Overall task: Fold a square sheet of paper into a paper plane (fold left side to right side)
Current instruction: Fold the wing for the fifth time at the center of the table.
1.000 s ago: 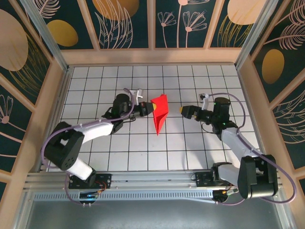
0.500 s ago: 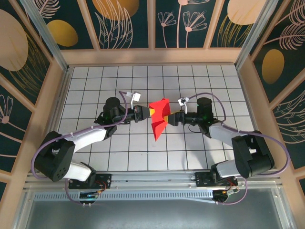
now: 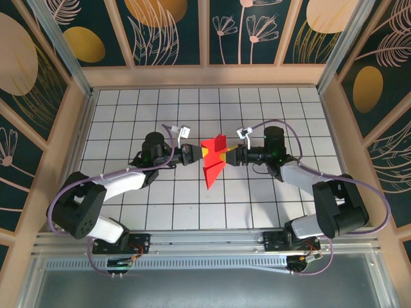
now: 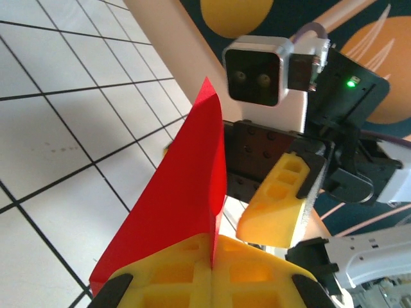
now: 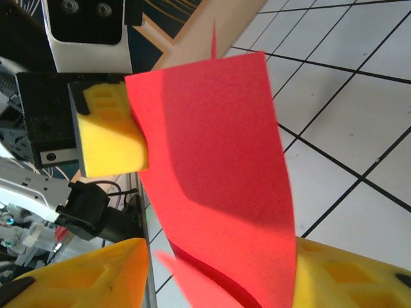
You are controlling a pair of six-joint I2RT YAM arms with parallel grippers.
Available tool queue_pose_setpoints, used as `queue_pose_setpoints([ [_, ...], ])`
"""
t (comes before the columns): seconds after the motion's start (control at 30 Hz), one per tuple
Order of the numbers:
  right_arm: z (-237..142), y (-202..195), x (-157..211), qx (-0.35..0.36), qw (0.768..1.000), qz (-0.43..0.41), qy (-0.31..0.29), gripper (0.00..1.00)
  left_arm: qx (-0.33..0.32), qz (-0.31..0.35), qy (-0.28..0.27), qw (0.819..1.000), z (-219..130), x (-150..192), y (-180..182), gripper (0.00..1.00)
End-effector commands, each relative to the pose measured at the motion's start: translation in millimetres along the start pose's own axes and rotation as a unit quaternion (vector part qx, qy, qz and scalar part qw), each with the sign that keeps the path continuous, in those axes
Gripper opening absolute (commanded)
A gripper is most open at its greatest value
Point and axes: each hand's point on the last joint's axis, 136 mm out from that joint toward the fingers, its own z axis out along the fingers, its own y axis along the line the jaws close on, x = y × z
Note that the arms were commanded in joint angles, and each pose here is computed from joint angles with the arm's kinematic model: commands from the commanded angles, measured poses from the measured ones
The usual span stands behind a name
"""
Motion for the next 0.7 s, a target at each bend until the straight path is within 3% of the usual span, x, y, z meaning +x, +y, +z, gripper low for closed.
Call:
queue_pose_setpoints([
  [0.0,0.2,4.3,-8.0,0.005,1.0,-0.02,0.003,0.52,-0.022,-0.016,-0.003,1.0,-0.9,2.9,16.4,0.0],
  [0.67,9.7,-26.0,-8.2,0.045,0.999,0.019,0.008,0.24,-0.053,-0.053,0.042,0.996,4.7,36.3,53.3,0.0],
])
